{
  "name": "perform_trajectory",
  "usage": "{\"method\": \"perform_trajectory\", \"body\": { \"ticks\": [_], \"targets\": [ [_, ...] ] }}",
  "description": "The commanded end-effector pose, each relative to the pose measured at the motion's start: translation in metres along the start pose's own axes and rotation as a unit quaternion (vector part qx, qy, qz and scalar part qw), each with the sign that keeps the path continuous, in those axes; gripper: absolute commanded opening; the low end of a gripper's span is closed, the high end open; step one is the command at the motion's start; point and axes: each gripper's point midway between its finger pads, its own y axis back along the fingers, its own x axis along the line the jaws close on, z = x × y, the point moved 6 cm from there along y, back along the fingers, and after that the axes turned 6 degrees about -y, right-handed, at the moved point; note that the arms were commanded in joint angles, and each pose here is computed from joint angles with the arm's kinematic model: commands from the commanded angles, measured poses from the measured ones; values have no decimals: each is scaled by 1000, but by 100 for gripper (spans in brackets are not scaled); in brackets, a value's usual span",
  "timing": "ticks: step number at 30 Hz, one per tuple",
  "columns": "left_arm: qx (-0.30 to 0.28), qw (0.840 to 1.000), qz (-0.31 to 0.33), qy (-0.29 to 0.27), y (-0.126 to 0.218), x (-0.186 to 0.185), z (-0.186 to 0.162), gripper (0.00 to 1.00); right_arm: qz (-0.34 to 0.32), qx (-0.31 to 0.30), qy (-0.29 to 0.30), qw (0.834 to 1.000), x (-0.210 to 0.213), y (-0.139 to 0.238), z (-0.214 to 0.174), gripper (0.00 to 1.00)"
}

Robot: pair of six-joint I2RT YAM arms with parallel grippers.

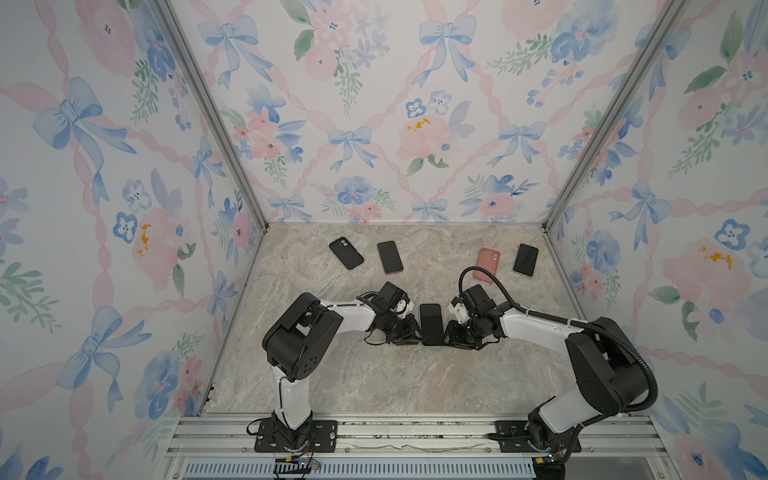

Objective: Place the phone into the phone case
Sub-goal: 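Lower the cased phone onto the table with both grippers and open them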

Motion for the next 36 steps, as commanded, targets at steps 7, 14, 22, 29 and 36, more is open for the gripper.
{"method": "perform_trajectory", "body": {
  "ticks": [7, 14, 22, 29, 36],
  "targets": [
    [15, 1000, 13, 10, -9, 9, -3, 30, -2, 11, -5, 1000, -2, -10, -2, 26],
    [15, 1000, 12, 7, -10, 8, -1, 30, -6, 15, -1, 1000, 0, -14, -2, 20],
    [13, 1000, 13, 3, -10, 6, -1, 30, -13, 22, 1, 1000, 0, -17, -6, 16],
    [-35, 998, 45, -17, 20, 6, 26, 38, -5, -54, 15, 998, 7, 31, 27, 33],
    [-41, 998, 39, -14, 18, 11, 64, 47, 12, -101, 19, 995, 17, 36, 82, 39]
  ]
}}
